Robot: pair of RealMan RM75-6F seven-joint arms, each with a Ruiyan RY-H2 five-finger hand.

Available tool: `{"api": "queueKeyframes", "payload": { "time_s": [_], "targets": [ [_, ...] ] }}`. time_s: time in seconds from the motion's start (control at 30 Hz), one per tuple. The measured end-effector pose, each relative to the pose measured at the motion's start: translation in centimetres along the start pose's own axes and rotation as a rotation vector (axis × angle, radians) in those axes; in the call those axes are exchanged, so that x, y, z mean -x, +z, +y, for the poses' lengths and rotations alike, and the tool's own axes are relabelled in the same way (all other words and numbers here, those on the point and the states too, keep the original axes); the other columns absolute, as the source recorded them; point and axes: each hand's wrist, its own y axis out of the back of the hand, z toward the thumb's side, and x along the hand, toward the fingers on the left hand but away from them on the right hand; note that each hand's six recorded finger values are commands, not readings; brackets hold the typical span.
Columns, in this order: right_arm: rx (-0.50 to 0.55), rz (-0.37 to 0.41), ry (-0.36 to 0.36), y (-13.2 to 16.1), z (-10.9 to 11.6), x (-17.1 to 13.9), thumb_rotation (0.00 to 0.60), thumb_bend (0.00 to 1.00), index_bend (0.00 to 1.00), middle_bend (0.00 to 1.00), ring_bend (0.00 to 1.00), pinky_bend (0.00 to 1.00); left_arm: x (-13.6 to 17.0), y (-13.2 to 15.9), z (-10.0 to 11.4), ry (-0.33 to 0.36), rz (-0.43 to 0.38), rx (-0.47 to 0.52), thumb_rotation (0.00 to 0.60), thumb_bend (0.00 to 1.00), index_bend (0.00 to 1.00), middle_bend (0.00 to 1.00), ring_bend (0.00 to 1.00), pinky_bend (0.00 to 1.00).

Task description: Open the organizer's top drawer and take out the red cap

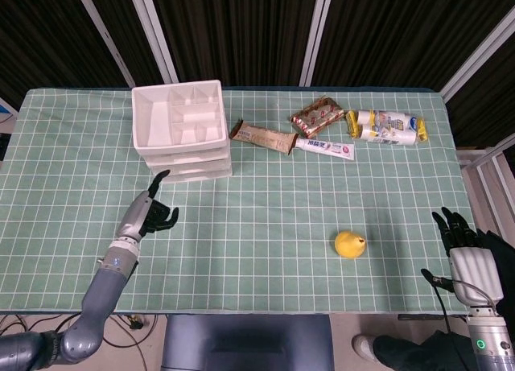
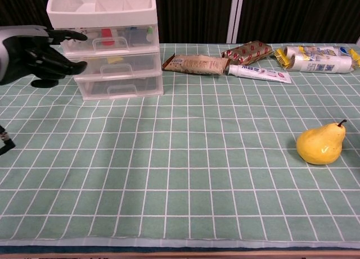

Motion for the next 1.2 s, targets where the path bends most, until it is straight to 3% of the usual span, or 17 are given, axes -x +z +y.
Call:
{"api": "queueKeyframes", "payload": {
  "time_s": [0.23, 0.67, 1.2],
  "targets": [
    [0.017, -0.015, 0.006, -0.2, 0.0, 0.2, 0.600, 0.06, 0.00, 0.00, 0.00, 0.23, -2.6, 0.4, -1.9, -0.001, 0.025, 0.037, 0.600, 0.47, 0.00, 0.98, 0.94, 0.93],
    [0.038, -0.029, 0.017, -0.4, -0.1, 0.3, 0.600, 0.07, 0.00, 0.00, 0.00, 0.23, -5.7, 0.7, -3.5, 0.014, 0.045, 0.074, 0.600, 0.47, 0.00, 0.98, 0.94, 0.93],
    [0.049, -0.036, 0.026, -0.5, -0.2, 0.4, 0.600, 0.07, 0.00, 0.00, 0.00, 0.23, -7.2, 1.4, -5.0, -0.008, 0.031, 0.116, 0.600, 0.47, 0.00, 0.98, 0.94, 0.94]
  ]
}}
